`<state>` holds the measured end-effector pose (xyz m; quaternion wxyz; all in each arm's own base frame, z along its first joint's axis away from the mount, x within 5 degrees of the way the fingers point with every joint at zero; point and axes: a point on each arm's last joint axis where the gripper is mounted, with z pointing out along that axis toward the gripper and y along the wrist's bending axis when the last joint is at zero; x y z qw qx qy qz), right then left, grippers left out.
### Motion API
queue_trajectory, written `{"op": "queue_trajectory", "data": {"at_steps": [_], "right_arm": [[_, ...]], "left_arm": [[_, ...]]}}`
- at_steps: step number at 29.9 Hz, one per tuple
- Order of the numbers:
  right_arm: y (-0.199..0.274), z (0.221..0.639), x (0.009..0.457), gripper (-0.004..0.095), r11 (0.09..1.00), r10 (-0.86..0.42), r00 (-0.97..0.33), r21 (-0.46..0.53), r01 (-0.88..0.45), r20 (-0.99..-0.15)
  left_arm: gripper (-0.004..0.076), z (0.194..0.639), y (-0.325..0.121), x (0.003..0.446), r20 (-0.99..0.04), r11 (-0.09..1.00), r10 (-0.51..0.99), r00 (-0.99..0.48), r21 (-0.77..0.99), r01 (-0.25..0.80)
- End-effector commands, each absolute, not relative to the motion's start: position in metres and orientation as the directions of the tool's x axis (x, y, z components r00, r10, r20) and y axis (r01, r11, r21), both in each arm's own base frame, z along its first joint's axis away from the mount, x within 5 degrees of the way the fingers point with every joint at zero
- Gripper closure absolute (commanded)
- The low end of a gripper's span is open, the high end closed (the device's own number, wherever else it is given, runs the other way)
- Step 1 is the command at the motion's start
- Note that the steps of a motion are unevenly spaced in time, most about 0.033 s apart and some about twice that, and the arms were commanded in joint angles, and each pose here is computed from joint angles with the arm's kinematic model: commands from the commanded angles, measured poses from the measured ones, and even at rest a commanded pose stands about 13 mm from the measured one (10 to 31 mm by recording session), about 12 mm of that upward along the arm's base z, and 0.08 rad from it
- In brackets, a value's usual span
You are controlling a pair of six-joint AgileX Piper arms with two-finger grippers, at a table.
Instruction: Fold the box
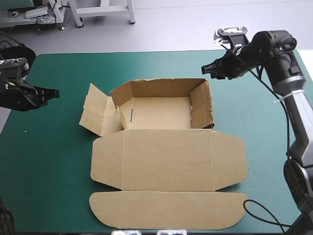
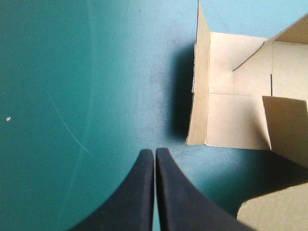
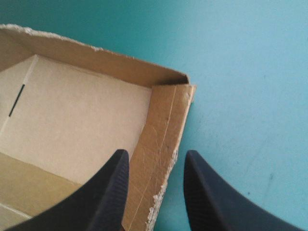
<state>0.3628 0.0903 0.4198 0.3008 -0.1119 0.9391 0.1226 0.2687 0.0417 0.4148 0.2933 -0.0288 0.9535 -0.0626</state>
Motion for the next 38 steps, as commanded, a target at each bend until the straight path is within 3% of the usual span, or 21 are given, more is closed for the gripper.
{"op": "queue_trajectory", "data": {"at_steps": [1,21,22,25,26,31,38], "right_arm": [[0.089,0.417,0.353,0.0559,0.943,-0.129,-0.802,0.179,-0.282,-0.583],[0.104,0.288,0.417,0.0568,0.945,-0.178,-0.940,0.217,-0.245,-0.290],[0.106,0.284,0.418,0.0592,0.937,-0.195,-0.940,0.230,-0.263,-0.281],[0.110,0.278,0.420,0.0814,0.925,-0.185,-0.947,0.279,-0.259,-0.264],[0.111,0.278,0.419,0.0932,0.922,-0.181,-0.947,0.290,-0.257,-0.264],[0.114,0.293,0.413,0.0926,0.895,-0.206,-0.932,0.327,-0.303,-0.299],[0.095,0.351,0.391,0.0926,0.867,-0.152,-0.885,0.372,-0.333,-0.440]], "left_arm": [[0.0731,0.433,0.034,0.257,-0.591,0.984,-0.096,-0.801,-0.178,0.014],[0.0733,0.435,0.027,0.258,-0.597,0.966,-0.126,-0.792,-0.254,0.038],[0.0733,0.435,0.027,0.258,-0.597,0.966,-0.126,-0.792,-0.254,0.038],[0.0733,0.436,0.027,0.258,-0.599,0.966,-0.126,-0.791,-0.254,0.038],[0.0733,0.436,0.028,0.259,-0.608,0.968,-0.126,-0.784,-0.248,0.037],[0.0732,0.440,0.035,0.263,-0.658,0.972,-0.150,-0.737,-0.236,0.013],[0.0732,0.442,0.067,0.259,-0.689,0.968,-0.227,-0.689,-0.235,-0.084]]}}
